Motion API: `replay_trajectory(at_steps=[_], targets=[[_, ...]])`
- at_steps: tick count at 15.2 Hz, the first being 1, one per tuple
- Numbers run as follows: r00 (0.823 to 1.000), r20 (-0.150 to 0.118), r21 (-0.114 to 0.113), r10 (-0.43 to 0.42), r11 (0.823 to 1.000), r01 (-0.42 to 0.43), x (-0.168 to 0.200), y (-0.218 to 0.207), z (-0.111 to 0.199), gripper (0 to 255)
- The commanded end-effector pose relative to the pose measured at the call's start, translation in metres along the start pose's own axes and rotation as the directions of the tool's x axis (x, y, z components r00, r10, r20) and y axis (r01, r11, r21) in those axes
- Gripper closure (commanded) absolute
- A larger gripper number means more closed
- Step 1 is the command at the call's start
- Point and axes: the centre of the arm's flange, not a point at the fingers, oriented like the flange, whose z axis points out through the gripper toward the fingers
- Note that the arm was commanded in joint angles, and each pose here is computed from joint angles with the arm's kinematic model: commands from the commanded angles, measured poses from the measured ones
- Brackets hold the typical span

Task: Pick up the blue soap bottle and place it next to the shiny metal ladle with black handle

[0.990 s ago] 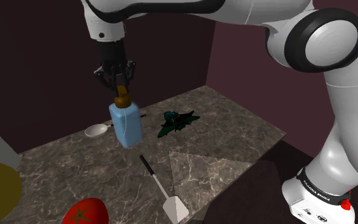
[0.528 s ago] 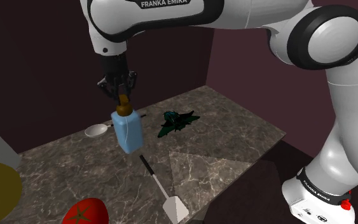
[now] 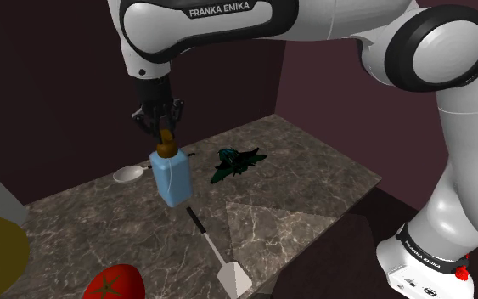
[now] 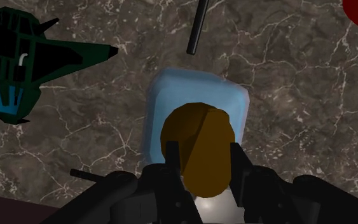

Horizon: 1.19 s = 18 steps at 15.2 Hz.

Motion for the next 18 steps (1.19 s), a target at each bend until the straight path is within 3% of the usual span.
replay_trajectory(at_steps=[1,2,7,11,18], targets=[[1.000,-0.001,0.000,0.000,1.000,0.000,0.000,0.000,0.000,255],[1.000,-0.001,0.000,0.000,1.000,0.000,0.000,0.000,0.000,0],[1.000,-0.001,0.000,0.000,1.000,0.000,0.000,0.000,0.000,0],[1.000,-0.001,0.000,0.000,1.000,0.000,0.000,0.000,-0.050,0],[1.000,-0.001,0.000,0.000,1.000,0.000,0.000,0.000,-0.050,0]])
